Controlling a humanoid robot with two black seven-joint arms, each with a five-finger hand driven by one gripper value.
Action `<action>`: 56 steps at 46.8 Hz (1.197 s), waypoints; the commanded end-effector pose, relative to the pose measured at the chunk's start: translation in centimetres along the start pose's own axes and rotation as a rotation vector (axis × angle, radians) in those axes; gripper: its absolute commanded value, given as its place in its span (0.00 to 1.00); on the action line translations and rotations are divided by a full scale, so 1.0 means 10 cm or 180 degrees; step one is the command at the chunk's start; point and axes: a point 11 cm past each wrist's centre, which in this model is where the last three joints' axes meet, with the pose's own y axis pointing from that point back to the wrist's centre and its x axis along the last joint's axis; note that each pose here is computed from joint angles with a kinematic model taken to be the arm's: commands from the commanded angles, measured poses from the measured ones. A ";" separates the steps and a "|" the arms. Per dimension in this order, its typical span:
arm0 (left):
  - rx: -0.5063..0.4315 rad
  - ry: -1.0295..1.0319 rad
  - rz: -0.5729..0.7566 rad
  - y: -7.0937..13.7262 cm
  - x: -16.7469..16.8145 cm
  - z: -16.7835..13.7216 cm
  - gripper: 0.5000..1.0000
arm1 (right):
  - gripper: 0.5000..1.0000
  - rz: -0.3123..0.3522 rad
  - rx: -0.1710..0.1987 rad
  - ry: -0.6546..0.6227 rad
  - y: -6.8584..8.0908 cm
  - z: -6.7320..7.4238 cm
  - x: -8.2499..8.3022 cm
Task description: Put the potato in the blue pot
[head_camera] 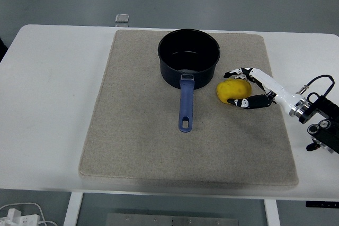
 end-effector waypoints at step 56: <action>0.0002 -0.0007 -0.0016 0.00 -0.02 0.00 1.00 | 0.00 0.0362 0.0417 -0.0098 -0.27 -0.62 0.81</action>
